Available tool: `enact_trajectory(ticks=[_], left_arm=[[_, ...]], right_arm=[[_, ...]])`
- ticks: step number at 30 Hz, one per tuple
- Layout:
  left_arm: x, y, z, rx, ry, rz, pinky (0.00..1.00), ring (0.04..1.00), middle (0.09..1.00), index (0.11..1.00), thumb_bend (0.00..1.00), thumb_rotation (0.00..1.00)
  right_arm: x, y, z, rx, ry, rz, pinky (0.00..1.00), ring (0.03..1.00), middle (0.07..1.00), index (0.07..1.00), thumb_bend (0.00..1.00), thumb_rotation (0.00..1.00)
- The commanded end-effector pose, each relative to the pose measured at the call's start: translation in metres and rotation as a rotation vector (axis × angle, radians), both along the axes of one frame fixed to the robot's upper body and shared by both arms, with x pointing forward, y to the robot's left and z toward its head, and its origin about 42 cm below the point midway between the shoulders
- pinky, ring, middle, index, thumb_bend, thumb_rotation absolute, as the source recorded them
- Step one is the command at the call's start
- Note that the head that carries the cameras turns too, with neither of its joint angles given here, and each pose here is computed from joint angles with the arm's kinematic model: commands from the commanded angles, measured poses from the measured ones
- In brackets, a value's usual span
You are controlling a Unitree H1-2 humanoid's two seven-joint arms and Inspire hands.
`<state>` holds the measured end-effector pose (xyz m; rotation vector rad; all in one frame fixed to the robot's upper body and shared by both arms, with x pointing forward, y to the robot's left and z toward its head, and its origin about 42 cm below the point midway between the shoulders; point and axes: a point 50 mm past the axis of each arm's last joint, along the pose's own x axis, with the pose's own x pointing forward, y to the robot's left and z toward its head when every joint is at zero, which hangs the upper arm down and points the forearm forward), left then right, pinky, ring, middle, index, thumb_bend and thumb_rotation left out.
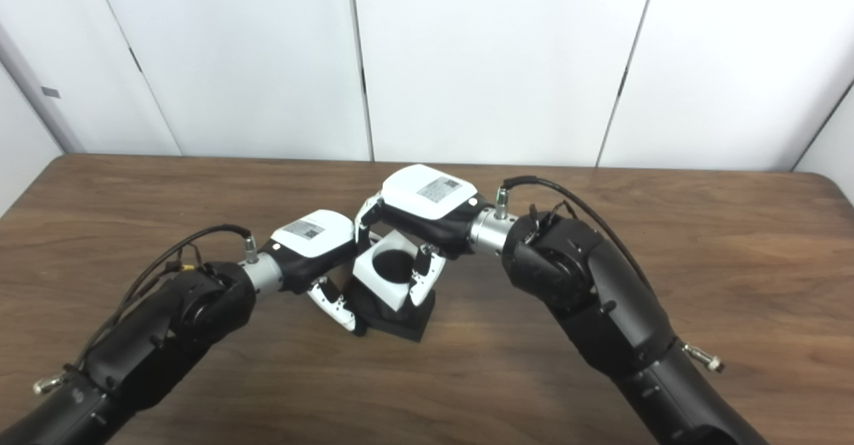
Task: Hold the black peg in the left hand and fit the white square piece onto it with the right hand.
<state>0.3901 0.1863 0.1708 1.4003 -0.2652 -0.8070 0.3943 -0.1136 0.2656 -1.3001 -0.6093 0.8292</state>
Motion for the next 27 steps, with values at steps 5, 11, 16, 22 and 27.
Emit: enact_trajectory(ticks=[5, 11, 16, 22, 27], left_arm=[[-0.024, -0.006, -0.041, 0.111, 0.139, -0.046, 0.7, 0.84, 0.849, 0.484, 0.52, 0.06], [-0.024, -0.008, -0.04, 0.115, 0.14, -0.042, 0.7, 0.845, 0.854, 0.485, 0.52, 0.06], [-0.024, -0.008, -0.039, 0.11, 0.138, -0.042, 0.69, 0.837, 0.852, 0.485, 0.52, 0.06], [-0.023, -0.007, -0.039, 0.102, 0.138, -0.038, 0.69, 0.844, 0.855, 0.485, 0.52, 0.06], [-0.023, -0.004, -0.037, 0.108, 0.136, -0.037, 0.69, 0.86, 0.851, 0.484, 0.52, 0.06]], right_arm=[[0.003, 0.007, 0.018, 0.031, -0.072, 0.021, 0.73, 0.783, 0.745, 0.479, 0.52, 0.13], [0.005, 0.008, 0.012, 0.022, -0.058, 0.018, 0.73, 0.783, 0.747, 0.479, 0.52, 0.13], [0.006, 0.011, 0.003, 0.006, -0.042, 0.015, 0.73, 0.782, 0.749, 0.48, 0.52, 0.13], [0.006, 0.013, -0.012, -0.126, 0.049, -0.045, 0.79, 0.815, 0.784, 0.563, 0.71, 0.22], [0.008, 0.005, -0.011, -0.215, 0.083, -0.078, 0.83, 0.862, 0.849, 0.764, 0.94, 0.38]])
